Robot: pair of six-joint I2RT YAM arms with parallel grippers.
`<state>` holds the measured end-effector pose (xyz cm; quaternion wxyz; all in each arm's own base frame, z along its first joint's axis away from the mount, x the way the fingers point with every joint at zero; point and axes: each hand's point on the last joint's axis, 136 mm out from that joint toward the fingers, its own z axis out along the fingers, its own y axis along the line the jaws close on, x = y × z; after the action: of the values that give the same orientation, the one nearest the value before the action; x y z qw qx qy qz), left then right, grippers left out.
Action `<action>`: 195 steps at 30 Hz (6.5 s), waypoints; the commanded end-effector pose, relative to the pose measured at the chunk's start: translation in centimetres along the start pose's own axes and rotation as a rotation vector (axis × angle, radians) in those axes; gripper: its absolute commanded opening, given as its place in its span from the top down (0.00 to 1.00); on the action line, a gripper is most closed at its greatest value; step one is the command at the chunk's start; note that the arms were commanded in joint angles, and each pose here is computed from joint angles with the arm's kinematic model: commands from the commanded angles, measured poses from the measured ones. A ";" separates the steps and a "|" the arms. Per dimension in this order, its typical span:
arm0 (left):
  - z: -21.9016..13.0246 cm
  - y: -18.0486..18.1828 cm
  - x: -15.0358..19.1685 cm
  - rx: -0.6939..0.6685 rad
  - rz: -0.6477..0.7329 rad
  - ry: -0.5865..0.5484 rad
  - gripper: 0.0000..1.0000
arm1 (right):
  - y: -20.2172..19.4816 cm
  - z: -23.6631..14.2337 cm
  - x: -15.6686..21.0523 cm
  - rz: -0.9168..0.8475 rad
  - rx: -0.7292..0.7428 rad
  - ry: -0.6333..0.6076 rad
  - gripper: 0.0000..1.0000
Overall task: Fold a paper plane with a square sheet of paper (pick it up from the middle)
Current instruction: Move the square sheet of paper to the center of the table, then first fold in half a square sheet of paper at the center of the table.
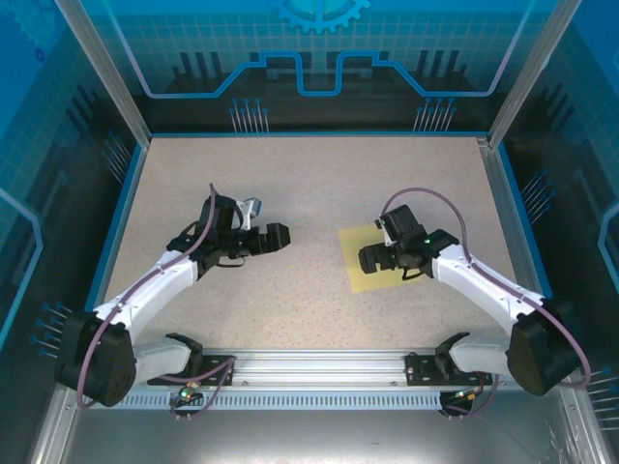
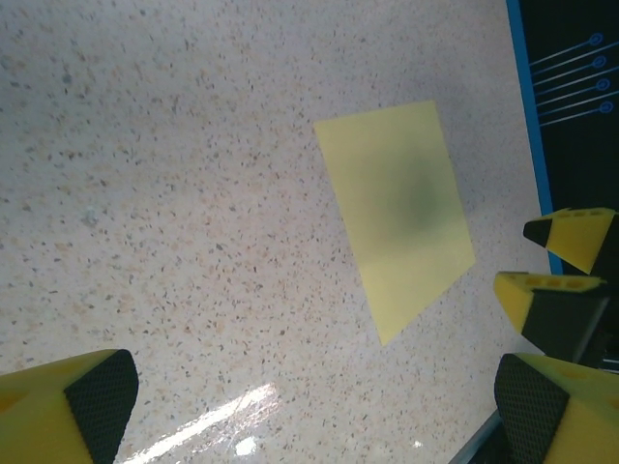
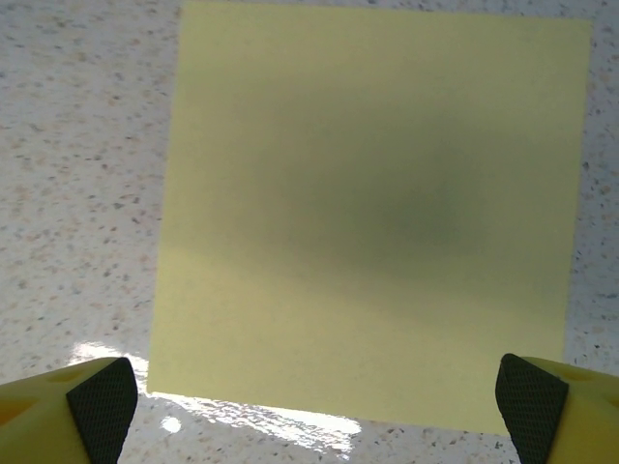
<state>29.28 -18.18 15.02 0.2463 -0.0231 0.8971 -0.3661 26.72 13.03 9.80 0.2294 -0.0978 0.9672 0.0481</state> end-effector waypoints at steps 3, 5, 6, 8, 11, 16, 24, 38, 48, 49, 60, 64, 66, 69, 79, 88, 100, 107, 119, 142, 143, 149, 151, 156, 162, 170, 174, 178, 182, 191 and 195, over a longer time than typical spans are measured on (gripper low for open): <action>0.8 -0.1 1.3 0.032 -0.017 0.056 0.01 | -0.9 1.8 -0.2 0.035 0.072 0.012 0.01; 0.7 -0.2 1.4 0.034 -0.011 0.058 0.01 | -1.1 2.7 -0.3 0.026 0.063 0.030 0.01; 0.7 -0.1 1.5 0.030 -0.012 0.059 0.01 | -1.2 3.0 -0.5 0.021 0.062 0.037 0.01; 0.6 0.0 1.5 0.024 -0.003 0.063 0.01 | -1.2 3.6 -0.8 0.010 0.056 0.054 0.01; 0.8 0.1 1.6 0.027 -0.008 0.066 0.01 | -1.4 4.9 -0.3 -0.002 0.043 0.102 0.01; 1.0 0.0 1.5 0.038 -0.013 0.059 0.01 | -1.5 6.0 -1.4 -0.011 0.040 0.111 0.01; 1.2 -0.1 1.5 0.044 -0.014 0.067 0.01 | -1.3 8.1 -1.8 0.002 0.017 0.164 0.02; 1.1 0.1 1.9 0.034 0.000 0.084 0.01 | -0.8 10.5 -0.1 0.015 0.052 0.282 0.05; 1.4 0.6 2.5 0.028 0.000 0.101 0.01 | 0.3 10.8 -0.4 -0.010 0.073 0.291 0.12; 1.3 0.5 2.5 0.029 0.003 0.103 0.01 | 0.4 10.8 -0.3 -0.010 0.074 0.293 0.14; 1.0 0.9 3.2 0.020 0.008 0.113 0.01 | 2.4 10.9 -0.1 -0.001 0.025 0.280 0.29; 1.0 1.0 3.5 0.021 0.004 0.114 0.01 | 3.7 10.6 -0.3 -0.005 0.005 0.267 0.31; 1.0 1.0 3.5 0.020 0.003 0.113 0.01 | 4.8 10.3 -0.5 -0.018 -0.006 0.253 0.31; 0.9 0.9 3.5 0.022 0.006 0.112 0.01 | 6.4 9.6 -0.9 -0.022 -0.045 0.232 0.30; 0.7 0.9 3.7 0.022 0.009 0.116 0.01 | 3.9 5.0 -2.5 0.049 0.040 0.104 0.25; 0.5 0.7 3.6 0.026 0.012 0.115 0.01 | 2.7 8.2 -1.7 -0.009 0.103 0.181 0.20; 0.0 1.2 4.4 0.008 0.017 0.114 0.01 | 3.7 11.2 0.6 0.001 0.076 0.263 0.18; -0.1 1.3 4.6 0.004 0.015 0.115 0.01 | 4.9 12.4 2.0 -0.009 0.065 0.306 0.19; 0.1 1.6 4.8 0.000 0.011 0.126 0.01 | 4.8 12.9 3.1 -0.008 0.077 0.321 0.26; 0.0 1.6 5.2 0.006 0.007 0.128 0.01 | 4.6 9.1 -1.1 -0.003 0.105 0.162 0.56; 0.0 1.6 5.2 0.008 0.008 0.127 0.01 | 4.6 8.9 -1.3 -0.001 0.103 0.156 0.58; 0.0 1.5 5.1 0.009 0.007 0.127 0.01 | 5.0 8.2 -1.8 -0.004 0.082 0.130 0.68; 0.0 1.5 5.1 0.009 0.009 0.126 0.01 | 5.1 8.0 -1.9 -0.008 0.077 0.127 0.71; 0.0 1.6 5.0 0.003 -0.002 0.127 0.01 | 6.6 7.6 -1.8 -0.030 0.031 0.119 0.74; -1.1 1.3 4.4 -0.023 -0.004 0.091 0.01 | 10.8 4.1 -4.8 0.000 -0.173 0.015 0.75; -5.9 0.9 1.8 -0.084 0.020 -0.030 0.01 | 17.1 -0.8 -7.7 0.125 -0.608 -0.109 0.75; -7.4 -0.5 0.9 -0.038 0.018 -0.080 0.01 | 18.5 -1.0 -7.6 0.205 -0.765 -0.112 0.75; -6.8 -1.4 1.1 0.040 -0.016 -0.062 0.01 | 18.0 1.9 -5.4 0.235 -0.755 -0.056 0.75; -5.1 -1.7 1.2 0.106 -0.054 -0.047 0.01 | 17.1 4.6 -3.6 0.282 -0.763 -0.016 0.75; -0.9 -2.9 2.0 0.142 -0.034 0.031 0.01 | 13.8 6.9 -1.3 0.348 -0.745 0.039 0.74; 0.6 -3.4 2.3 0.146 -0.024 0.057 0.01 | 12.4 7.1 -0.9 0.363 -0.729 0.052 0.74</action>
<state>26.68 -20.30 15.50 0.2131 -0.0161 0.8833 -0.4172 28.10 26.64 4.08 0.1431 0.0061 0.8995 0.4127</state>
